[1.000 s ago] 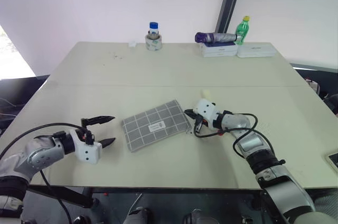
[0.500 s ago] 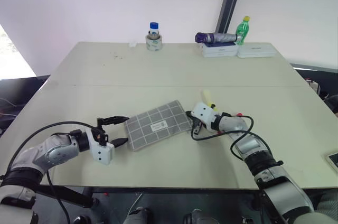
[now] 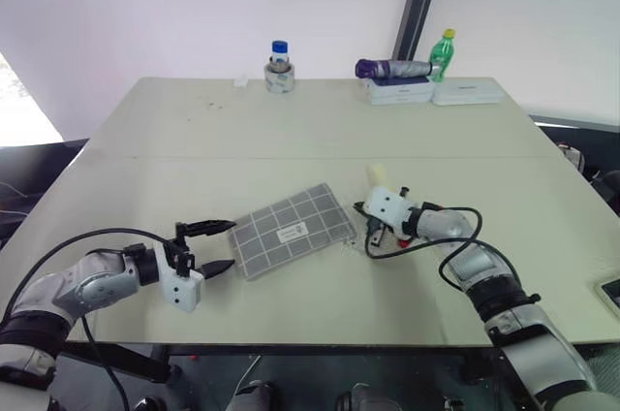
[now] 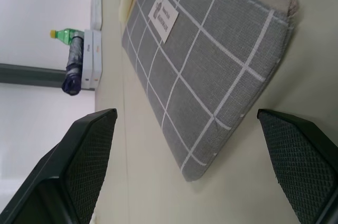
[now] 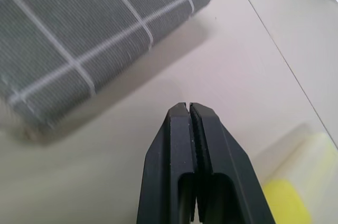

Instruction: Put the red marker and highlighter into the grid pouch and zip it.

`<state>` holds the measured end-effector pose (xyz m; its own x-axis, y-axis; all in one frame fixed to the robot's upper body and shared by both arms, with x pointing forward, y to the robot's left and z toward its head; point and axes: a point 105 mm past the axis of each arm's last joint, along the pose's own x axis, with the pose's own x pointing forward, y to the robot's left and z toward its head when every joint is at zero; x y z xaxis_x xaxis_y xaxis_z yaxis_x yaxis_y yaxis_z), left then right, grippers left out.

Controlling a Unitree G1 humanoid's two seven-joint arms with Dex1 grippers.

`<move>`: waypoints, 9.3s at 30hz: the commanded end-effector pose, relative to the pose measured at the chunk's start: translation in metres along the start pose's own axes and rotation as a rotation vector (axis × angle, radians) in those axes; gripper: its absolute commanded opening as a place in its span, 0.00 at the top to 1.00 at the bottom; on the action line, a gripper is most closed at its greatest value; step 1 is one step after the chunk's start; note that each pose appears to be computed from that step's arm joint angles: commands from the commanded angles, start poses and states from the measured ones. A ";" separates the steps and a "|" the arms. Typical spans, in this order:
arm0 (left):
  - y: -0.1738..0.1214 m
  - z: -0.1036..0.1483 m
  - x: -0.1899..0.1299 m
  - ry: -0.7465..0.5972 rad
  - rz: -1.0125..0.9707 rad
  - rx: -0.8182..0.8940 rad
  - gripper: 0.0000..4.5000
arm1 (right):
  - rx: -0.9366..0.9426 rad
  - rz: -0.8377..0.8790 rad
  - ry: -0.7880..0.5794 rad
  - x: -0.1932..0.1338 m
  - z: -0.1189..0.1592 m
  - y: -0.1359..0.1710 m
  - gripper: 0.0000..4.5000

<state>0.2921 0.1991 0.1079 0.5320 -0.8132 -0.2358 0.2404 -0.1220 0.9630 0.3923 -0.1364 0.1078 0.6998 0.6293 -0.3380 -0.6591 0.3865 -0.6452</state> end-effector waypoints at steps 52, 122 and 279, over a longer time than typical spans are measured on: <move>0.038 -0.005 0.002 -0.005 0.281 -0.491 1.00 | 0.218 -0.066 -0.213 -0.023 0.049 -0.035 0.88; 0.031 0.003 0.063 0.195 0.417 -0.509 1.00 | -0.252 0.263 -0.382 0.024 0.155 0.091 0.99; 0.042 0.020 0.073 0.044 0.326 -0.376 1.00 | 0.196 0.256 -0.004 -0.010 0.086 0.015 0.80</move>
<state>0.3263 0.1280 0.1247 0.6891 -0.7241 0.0282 0.3488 0.3655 0.8630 0.3535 -0.0925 0.1400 0.5026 0.6959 -0.5129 -0.8645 0.4012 -0.3028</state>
